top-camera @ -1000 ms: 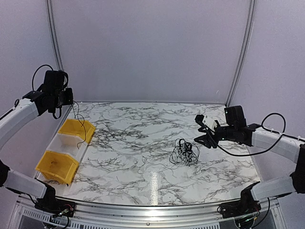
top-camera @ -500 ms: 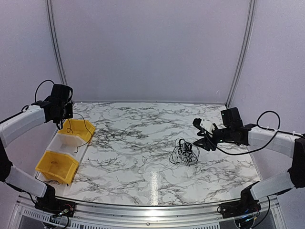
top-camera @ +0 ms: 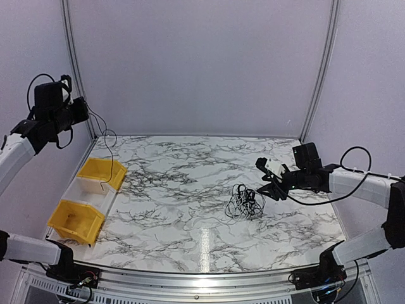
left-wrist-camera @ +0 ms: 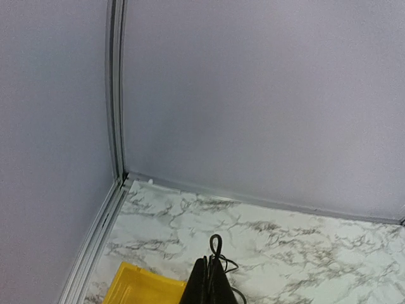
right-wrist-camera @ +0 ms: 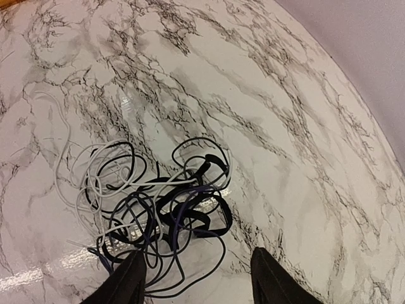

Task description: Untangle the cables

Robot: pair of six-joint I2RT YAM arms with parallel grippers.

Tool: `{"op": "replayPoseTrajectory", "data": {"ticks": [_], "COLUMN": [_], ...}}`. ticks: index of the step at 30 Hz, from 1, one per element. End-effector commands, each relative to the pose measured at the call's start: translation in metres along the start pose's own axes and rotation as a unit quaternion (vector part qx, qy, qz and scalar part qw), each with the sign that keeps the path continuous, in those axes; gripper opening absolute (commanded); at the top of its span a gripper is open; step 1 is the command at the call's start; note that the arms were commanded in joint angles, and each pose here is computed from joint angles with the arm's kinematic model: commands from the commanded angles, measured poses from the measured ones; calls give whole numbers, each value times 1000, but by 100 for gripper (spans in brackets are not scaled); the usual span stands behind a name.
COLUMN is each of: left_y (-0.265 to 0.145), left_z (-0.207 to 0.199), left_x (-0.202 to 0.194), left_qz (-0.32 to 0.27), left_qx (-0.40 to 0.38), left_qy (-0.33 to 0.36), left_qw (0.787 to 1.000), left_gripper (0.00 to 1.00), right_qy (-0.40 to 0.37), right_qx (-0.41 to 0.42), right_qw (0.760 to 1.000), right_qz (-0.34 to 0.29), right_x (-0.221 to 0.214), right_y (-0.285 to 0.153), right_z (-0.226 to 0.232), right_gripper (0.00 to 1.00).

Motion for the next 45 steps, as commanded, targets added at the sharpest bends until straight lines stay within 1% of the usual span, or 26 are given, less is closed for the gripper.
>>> {"op": "replayPoseTrajectory", "data": {"ticks": [1,5,8,12,15,20,23,36,39,45], "left_y": [-36,-40,-33,-8,9,22,22,-9,-5,18], "left_z": [-12,-15,-14,-10,-10,-5,1,33,40,46], "left_x": [44,56,62,54,48,37,25,-34,-54,-80], "left_qz": [-90,-112,-122,-112,-101,-90,-80,-46,-22,34], "left_qx": [-73,-72,-41,15,30,49,55,70,82,112], "left_qy": [-12,-12,-4,16,26,31,31,28,33,52], "left_qw": [993,991,992,993,994,994,995,996,996,992], "left_gripper": [0,0,0,0,0,0,0,0,0,0], "right_qy": [-3,-2,-4,-7,-8,-9,-12,-11,-10,-8], "right_qx": [-14,-18,-27,-34,-34,-32,-34,-16,-10,-5], "right_qw": [1000,1000,1000,999,999,999,999,1000,1000,1000], "right_qz": [-1,4,7,6,5,7,6,14,16,16], "right_x": [6,6,6,7,7,7,7,4,3,3], "right_y": [-3,-2,-4,-6,-7,-7,-8,-3,-1,-1], "right_z": [-9,-9,-11,-11,-10,-10,-10,-8,-8,-8], "right_gripper": [57,57,57,57,57,57,56,57,56,56]}}
Point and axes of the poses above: each gripper's point midway between its finger pads, its own y axis out along the fingers, its own z axis along the line the jaws close on, x = y × z, the point moved 10 cm from there along -y, back along the fingers, and after that the axes turned 6 degrees about -y, right-handed, at the moved point
